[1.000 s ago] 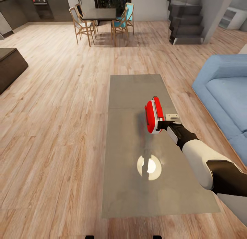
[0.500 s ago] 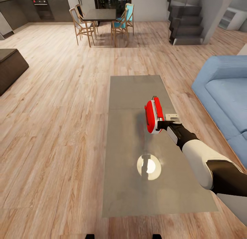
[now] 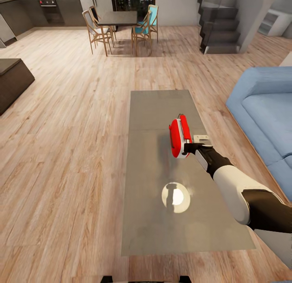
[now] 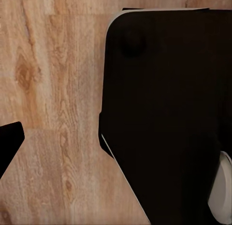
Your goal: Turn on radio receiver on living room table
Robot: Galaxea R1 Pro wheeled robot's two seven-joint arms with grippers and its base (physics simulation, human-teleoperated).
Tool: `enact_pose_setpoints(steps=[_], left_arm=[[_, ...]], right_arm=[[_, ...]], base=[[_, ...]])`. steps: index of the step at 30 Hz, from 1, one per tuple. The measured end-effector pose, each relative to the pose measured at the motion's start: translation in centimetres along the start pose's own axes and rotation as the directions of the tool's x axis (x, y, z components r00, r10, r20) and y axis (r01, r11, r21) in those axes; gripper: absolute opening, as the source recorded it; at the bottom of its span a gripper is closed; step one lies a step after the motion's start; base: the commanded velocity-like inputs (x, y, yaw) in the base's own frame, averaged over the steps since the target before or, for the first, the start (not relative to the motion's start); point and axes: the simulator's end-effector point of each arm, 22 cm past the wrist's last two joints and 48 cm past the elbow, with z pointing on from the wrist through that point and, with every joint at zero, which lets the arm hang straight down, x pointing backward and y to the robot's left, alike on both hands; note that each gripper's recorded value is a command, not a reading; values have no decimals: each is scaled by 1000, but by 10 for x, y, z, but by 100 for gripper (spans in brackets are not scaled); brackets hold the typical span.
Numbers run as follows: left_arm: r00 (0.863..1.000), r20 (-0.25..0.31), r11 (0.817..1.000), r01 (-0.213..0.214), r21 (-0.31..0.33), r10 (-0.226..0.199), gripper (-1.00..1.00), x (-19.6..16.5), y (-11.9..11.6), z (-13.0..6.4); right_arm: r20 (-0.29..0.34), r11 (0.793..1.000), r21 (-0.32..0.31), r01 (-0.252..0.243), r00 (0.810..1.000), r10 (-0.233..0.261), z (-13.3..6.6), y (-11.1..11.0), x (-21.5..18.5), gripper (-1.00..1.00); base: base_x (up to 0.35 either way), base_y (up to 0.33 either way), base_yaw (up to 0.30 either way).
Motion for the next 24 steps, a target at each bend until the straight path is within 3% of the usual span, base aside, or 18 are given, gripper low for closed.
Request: enact_pose_setpoints(steps=[24], left_arm=[[1000, 0, 1000, 0, 0, 0, 100, 6, 4, -23]], right_arm=[[2, 1000, -1, -1, 1000, 1, -22, 1, -11, -100]], base=[[0, 0, 0]])
